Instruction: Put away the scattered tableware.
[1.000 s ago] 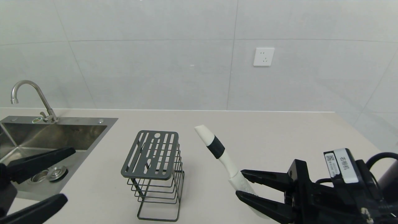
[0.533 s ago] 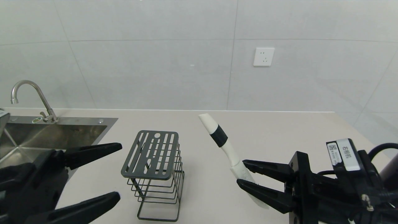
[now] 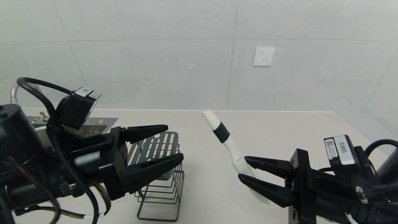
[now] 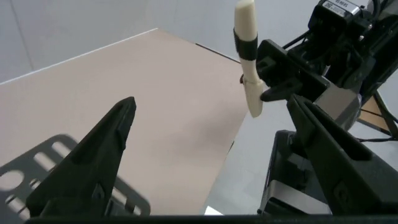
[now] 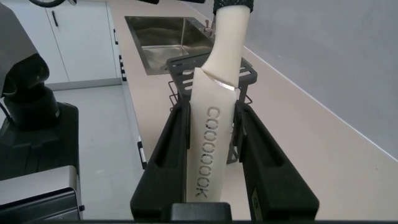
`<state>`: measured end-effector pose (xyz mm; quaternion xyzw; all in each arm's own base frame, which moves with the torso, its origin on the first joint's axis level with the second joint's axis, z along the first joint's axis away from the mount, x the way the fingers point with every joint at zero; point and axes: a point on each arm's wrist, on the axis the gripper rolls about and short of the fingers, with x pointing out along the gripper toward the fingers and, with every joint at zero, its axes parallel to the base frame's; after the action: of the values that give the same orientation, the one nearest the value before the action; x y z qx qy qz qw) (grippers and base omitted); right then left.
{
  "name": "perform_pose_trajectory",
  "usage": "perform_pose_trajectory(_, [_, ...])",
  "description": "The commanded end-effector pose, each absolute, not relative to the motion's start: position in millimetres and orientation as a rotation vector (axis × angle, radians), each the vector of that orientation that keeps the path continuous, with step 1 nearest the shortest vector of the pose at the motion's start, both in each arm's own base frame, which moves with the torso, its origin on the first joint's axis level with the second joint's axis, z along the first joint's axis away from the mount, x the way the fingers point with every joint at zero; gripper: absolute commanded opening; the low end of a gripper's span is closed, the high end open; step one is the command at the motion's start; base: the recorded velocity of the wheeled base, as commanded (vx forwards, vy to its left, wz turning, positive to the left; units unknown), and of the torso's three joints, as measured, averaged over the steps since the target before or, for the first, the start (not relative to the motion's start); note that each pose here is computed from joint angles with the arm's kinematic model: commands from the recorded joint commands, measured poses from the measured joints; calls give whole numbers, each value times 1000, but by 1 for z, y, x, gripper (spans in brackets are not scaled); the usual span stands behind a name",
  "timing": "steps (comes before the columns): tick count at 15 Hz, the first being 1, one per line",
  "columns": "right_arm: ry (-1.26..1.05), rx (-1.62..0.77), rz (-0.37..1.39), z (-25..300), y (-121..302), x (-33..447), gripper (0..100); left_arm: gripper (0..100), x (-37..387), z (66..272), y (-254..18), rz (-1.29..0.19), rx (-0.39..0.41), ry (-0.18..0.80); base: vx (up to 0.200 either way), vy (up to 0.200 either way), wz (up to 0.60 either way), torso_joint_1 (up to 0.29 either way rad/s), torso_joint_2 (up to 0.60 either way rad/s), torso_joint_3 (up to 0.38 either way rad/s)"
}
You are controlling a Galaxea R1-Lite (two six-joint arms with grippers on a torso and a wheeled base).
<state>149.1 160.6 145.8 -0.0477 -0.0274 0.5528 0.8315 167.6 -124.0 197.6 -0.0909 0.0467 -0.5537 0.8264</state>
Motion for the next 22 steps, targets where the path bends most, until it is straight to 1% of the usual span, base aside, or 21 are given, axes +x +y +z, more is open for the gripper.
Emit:
perform_pose_trajectory(1, [-62,-101,1168,146,160,150,0,100,180,187,-137,-1186,-197,140,0,0,0,0,0,0])
perform_pose_trajectory(4, [-66,-100,1168,146,160,150,0,100,179,187,-146,-1218,-200,127,0,0,0,0,0,0])
perform_pose_trajectory(5, [-68,-100,1167,146,160,150,0,100,179,187,-155,-1249,-200,115,0,0,0,0,0,0])
perform_pose_trajectory(7, [-66,-100,1161,146,159,151,0,100,183,188,-165,-1279,-201,72,0,0,0,0,0,0])
perform_pose_trajectory(8, [-64,-101,1152,146,157,152,0,100,188,187,-174,-1281,-206,30,0,0,0,0,0,0])
perform_pose_trajectory(9, [-64,-101,1154,146,157,151,0,100,188,187,-175,-1282,-207,25,0,0,0,0,0,0])
perform_pose_trajectory(10, [-83,-97,1153,149,158,152,0,100,192,185,-185,-1297,-226,-4,0,0,0,0,0,0])
perform_pose_trajectory(12, [-88,-96,1152,149,158,152,0,100,189,187,-189,-1316,-280,-5,0,0,0,0,0,0])
perform_pose_trajectory(13, [-97,-95,1152,151,158,152,0,100,191,189,-191,-1304,-305,-11,0,0,0,0,0,0])
perform_pose_trajectory(16, [-116,-91,1151,155,160,154,0,100,197,192,-197,-1284,-316,-43,0,0,0,0,0,0])
perform_pose_trajectory(19, [-127,-87,1148,157,163,158,0,100,205,196,-210,-1252,-331,-71,0,0,0,0,0,0])
perform_pose_trajectory(22, [-156,-83,1128,164,164,165,0,100,214,205,-226,-1249,-350,-146,0,0,0,0,0,0])
